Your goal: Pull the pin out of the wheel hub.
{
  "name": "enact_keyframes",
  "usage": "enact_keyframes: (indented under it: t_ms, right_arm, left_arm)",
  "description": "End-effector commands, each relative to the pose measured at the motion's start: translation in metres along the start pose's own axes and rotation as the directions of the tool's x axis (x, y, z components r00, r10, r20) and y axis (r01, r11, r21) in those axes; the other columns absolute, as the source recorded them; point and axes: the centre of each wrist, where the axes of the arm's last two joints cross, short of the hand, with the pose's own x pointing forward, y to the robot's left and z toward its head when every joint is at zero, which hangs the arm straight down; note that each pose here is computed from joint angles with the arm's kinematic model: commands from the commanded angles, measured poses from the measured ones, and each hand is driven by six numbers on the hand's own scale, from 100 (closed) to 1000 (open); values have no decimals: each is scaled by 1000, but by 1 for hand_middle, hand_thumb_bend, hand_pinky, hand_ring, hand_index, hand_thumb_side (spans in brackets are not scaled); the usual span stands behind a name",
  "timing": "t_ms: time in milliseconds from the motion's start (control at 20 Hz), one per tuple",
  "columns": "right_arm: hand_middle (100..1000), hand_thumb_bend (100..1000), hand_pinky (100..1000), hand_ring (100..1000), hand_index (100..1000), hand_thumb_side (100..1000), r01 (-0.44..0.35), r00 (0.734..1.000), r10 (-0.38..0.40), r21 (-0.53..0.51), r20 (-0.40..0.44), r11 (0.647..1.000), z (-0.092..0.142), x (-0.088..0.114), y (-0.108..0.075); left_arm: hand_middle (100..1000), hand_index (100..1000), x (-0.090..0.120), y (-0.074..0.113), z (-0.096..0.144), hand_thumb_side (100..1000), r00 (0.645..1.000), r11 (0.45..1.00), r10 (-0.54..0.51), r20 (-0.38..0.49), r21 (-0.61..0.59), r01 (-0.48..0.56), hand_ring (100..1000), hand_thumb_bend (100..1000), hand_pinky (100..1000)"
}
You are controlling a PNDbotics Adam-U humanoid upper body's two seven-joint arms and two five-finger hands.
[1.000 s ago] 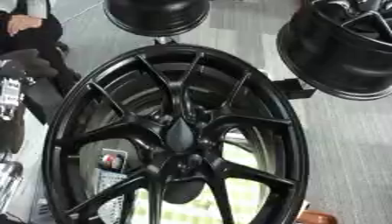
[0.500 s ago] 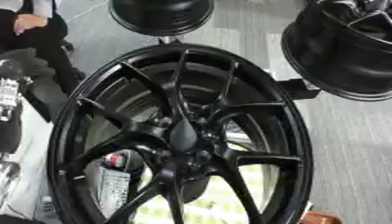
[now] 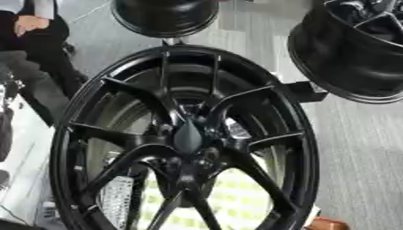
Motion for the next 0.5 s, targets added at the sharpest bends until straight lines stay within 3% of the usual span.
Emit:
enact_keyframes:
  t_ms: [50,150,400,500]
  right_arm:
    - [817,252,914,935,826,100,-23,999,24,-53,24,998,-1,3,-9]
    - [821,286,917,939,825,100,-26,999,27,-58,23,998,-1,3,-9]
    - [812,250,913,931,828,100,-26,1000,27,-73,15,997,-1,3,-9]
    - [794,100,906,914,831,100,-17,1000,18,-82,12,997,-1,4,-9]
  left_arm:
    - [593,748,7,1,-4,676,1000,1000,-1,29,-14,1,622,100,760]
    - [593,747,7,1,-4,676,1000,1000,0,29,-15,1,622,100,759]
    - [592,747,7,1,-5,676,1000,1000,0,29,-17,1,622,100,758]
    - [592,746,7,1,-5,677,1000,1000,0,30,-18,1,622,100,758]
